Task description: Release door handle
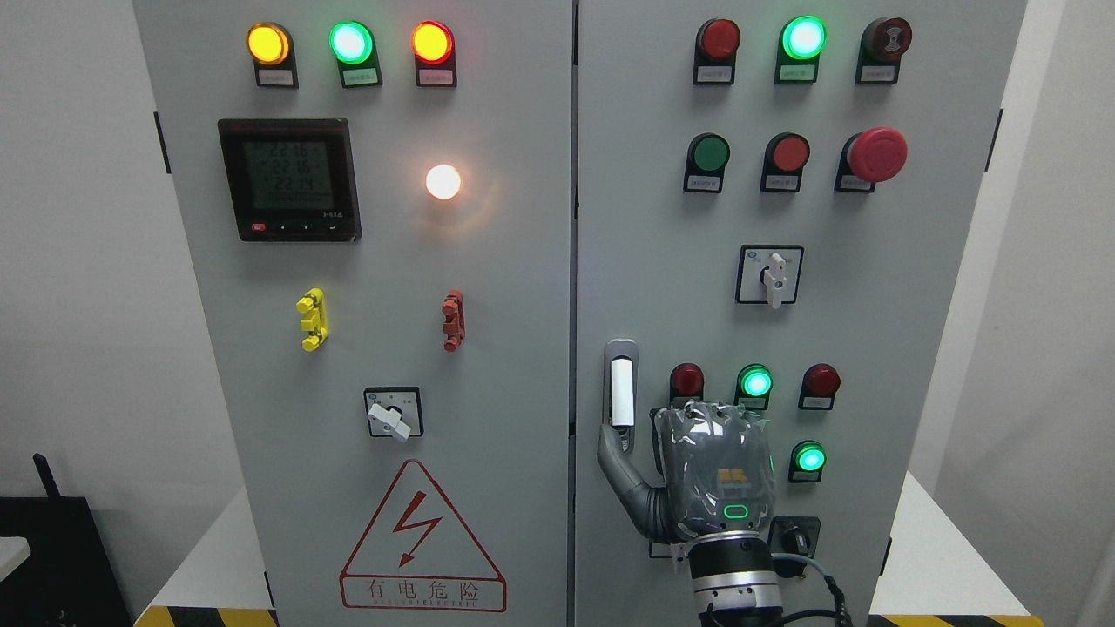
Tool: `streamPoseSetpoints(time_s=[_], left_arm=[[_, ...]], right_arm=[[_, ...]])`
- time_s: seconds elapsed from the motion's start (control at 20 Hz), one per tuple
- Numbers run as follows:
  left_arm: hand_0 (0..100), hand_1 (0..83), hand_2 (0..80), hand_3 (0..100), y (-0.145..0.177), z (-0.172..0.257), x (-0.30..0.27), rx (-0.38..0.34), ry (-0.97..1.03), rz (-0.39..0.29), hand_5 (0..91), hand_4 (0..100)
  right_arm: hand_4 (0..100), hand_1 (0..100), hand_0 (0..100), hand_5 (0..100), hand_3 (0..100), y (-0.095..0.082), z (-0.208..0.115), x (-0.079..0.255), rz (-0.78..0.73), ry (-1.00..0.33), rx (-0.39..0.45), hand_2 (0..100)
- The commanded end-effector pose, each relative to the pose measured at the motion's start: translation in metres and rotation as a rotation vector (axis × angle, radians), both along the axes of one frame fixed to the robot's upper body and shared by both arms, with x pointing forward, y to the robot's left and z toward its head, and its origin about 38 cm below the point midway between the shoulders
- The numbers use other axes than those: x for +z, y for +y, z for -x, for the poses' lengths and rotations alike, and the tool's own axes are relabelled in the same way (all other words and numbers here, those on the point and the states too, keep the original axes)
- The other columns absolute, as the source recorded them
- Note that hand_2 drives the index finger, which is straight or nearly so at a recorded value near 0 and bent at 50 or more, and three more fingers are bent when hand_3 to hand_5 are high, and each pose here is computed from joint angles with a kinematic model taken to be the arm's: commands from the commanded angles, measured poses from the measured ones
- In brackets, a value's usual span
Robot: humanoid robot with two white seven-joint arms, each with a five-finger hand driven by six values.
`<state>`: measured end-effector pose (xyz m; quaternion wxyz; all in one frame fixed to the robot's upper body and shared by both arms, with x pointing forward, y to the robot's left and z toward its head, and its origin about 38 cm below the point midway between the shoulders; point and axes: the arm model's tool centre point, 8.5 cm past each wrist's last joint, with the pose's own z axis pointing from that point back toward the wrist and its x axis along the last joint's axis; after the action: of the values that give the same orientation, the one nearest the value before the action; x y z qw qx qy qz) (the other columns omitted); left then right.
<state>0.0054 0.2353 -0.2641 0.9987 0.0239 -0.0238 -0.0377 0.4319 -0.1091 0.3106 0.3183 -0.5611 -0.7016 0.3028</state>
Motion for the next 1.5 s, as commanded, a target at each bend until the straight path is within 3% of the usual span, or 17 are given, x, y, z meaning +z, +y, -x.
streamPoseSetpoints(time_s=[0.0, 1.45], left_arm=[[12, 38.9, 0.0, 0, -0.0001, 0.0013, 0.0002, 0.002, 0.007, 0.001, 0.0, 0], [12, 38.9, 0.0, 0, -0.0001, 0.0013, 0.0002, 0.002, 0.007, 0.001, 0.0, 0]], right_arm=[[100, 7, 50, 97, 100, -0.0004, -0.0003, 0.0004, 0.000, -0.001, -0.001, 100], [100, 7, 50, 97, 100, -0.0025, -0.0001, 0.0019, -0.010, -0.004, -0.014, 100]])
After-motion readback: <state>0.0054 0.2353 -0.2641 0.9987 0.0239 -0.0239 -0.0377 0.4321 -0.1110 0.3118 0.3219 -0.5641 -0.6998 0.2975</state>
